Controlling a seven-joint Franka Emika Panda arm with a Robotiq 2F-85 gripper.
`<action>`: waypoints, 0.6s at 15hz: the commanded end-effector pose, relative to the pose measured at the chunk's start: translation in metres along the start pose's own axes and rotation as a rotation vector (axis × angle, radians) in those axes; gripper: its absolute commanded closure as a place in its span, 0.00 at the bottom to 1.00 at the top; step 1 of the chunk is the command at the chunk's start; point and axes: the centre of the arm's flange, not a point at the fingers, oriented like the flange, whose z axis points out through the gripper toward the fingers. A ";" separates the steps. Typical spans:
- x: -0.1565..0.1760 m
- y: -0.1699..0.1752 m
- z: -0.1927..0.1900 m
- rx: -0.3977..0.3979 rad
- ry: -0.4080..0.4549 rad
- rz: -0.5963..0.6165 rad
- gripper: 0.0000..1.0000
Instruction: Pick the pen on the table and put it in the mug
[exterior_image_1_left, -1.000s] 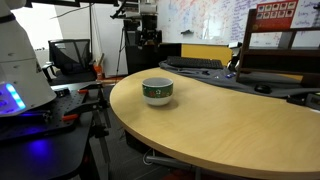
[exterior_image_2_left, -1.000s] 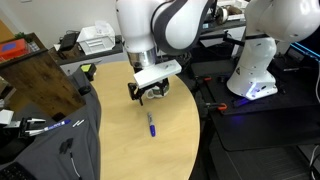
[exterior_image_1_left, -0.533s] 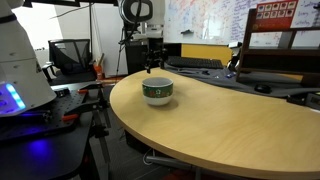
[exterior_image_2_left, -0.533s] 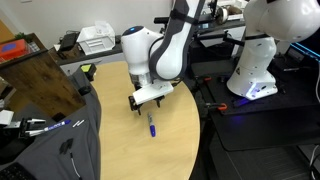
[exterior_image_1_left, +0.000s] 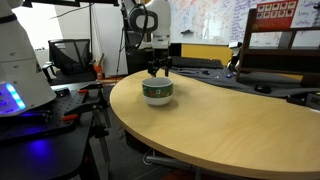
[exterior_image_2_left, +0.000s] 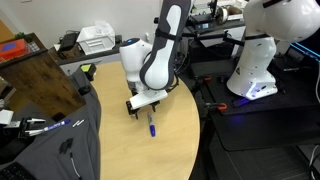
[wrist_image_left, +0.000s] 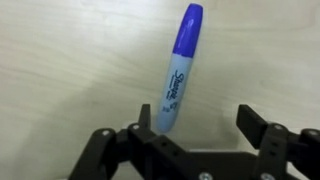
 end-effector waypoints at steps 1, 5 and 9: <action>0.005 -0.001 0.011 0.026 -0.016 0.020 0.29; 0.005 0.006 0.018 0.019 -0.034 0.038 0.41; 0.006 0.013 0.025 0.008 -0.043 0.061 0.66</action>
